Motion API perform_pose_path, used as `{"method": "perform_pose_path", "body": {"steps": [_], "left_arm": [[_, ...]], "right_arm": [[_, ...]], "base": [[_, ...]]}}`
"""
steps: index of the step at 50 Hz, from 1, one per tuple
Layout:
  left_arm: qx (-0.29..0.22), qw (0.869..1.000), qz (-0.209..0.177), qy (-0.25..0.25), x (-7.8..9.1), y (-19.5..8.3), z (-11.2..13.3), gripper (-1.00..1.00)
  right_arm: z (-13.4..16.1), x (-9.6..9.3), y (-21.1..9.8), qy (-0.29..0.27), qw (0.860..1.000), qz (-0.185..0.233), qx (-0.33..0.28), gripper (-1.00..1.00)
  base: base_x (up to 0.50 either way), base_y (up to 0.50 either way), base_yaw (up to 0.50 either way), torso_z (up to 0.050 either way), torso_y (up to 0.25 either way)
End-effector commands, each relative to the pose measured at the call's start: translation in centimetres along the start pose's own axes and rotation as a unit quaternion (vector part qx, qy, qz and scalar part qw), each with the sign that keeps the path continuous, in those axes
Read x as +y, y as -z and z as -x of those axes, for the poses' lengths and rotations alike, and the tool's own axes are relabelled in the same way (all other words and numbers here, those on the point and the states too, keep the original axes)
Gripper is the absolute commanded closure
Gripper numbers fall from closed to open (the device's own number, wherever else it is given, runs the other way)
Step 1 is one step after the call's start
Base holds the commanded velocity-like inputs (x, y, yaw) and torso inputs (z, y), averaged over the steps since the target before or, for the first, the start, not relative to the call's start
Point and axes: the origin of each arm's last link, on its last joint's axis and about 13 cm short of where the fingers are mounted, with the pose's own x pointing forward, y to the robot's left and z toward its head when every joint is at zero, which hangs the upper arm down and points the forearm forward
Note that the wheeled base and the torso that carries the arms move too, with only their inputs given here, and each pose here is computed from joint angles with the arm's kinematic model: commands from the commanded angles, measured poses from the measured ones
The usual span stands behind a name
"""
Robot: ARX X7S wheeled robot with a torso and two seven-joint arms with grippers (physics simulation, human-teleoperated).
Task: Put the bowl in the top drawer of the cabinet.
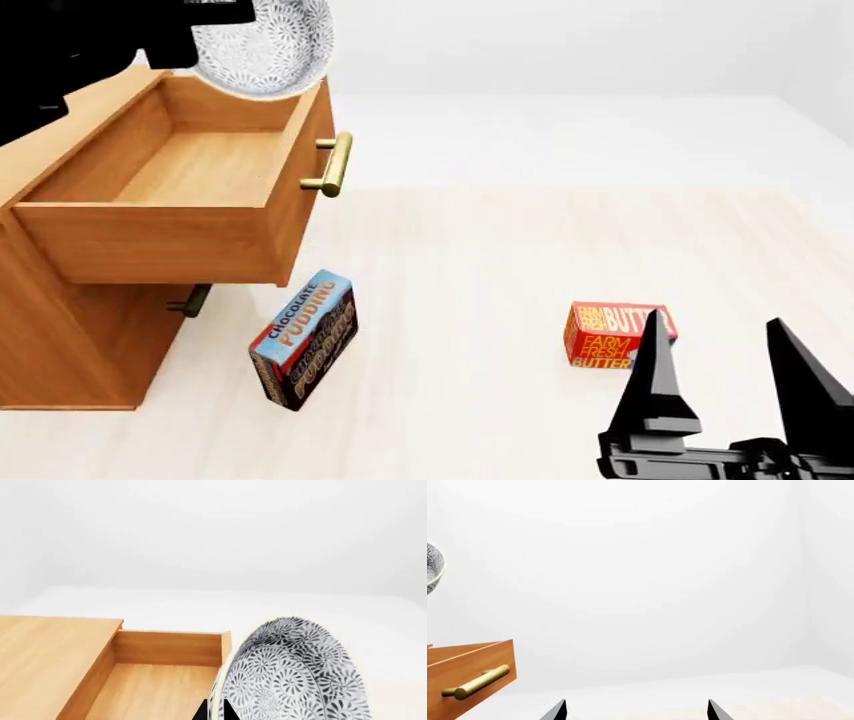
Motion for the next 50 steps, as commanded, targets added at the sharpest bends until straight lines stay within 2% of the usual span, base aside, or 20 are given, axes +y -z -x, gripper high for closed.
{"method": "perform_pose_path", "body": {"steps": [1, 30, 50], "left_arm": [[-0.01, 0.998, -0.002, -0.057, 1.1, 0.8, -1.3, 1.0], [0.0, 0.989, -0.023, -0.149, 0.7, 4.1, -6.4, 1.0], [0.007, 0.981, -0.043, -0.187, 0.6, 5.5, -7.9, 1.0]], "right_arm": [[0.1, 0.0, 0.2, -0.001, 1.0, -0.001, 0.001, -1.0], [0.1, -0.2, 0.2, -0.002, 1.0, 0.003, 0.0, -1.0], [0.1, -0.4, 0.4, 0.0, 1.0, 0.0, 0.001, -1.0]], "base": [[0.0, 0.0, 0.0, 0.0, 0.0], [0.0, 0.0, 0.0, 0.0, 0.001], [0.0, 0.0, 0.0, 0.0, 0.001]]}}
